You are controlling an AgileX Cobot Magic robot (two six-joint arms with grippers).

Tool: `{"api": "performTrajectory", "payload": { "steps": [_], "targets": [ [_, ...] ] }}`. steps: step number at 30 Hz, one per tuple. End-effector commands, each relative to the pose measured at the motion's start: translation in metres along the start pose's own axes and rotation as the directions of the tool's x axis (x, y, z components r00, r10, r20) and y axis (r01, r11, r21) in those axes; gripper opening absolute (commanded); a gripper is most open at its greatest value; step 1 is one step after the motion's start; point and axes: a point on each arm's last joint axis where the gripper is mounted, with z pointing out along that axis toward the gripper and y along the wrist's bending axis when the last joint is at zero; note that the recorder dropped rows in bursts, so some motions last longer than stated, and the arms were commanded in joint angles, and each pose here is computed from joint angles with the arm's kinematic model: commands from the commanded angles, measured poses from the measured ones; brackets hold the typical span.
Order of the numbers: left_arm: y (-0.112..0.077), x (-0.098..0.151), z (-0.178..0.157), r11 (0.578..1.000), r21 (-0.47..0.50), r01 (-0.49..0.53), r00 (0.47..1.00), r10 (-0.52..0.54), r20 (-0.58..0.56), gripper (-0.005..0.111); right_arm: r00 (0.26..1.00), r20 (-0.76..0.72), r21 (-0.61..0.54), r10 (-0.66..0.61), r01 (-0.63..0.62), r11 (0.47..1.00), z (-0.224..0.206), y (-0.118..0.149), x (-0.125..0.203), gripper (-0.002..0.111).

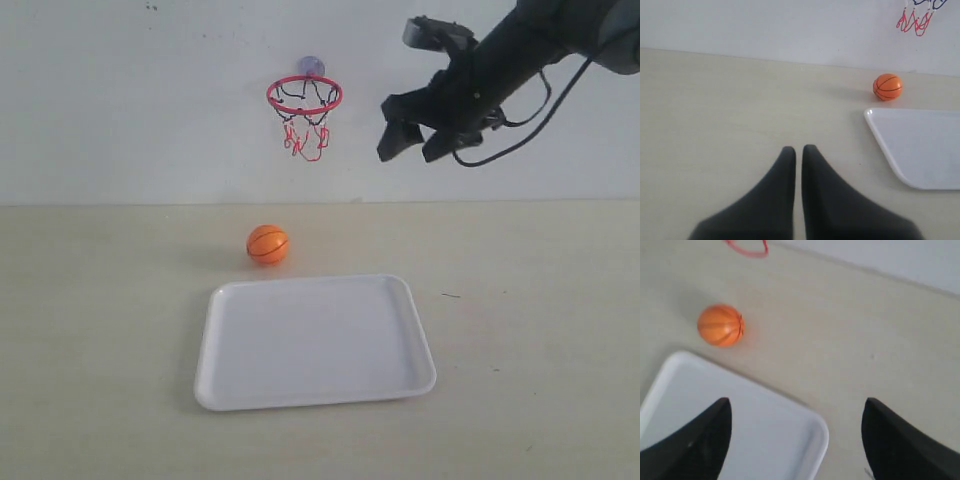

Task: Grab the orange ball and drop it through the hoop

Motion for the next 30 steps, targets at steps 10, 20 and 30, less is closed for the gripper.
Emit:
{"api": "performTrajectory", "payload": {
  "steps": [10,20,30],
  "targets": [
    [0.000,0.000,0.000,1.000,-0.002,-0.006,1.000,0.006,0.006,0.004,0.918,-0.323,0.041,0.230,-0.230,0.972,-0.008,0.002,0.081,0.069],
    [0.000,0.000,0.000,1.000,-0.002,-0.006,1.000,0.006,0.006,0.004,0.747,-0.572,0.059,0.337,-0.373,0.926,-0.012,0.030,0.209,0.069],
    [0.000,0.000,0.000,1.000,-0.002,-0.006,1.000,0.006,0.006,0.004,0.647,-0.719,-0.033,0.255,-0.397,0.917,-0.023,0.084,0.287,0.069]
  ]
}}
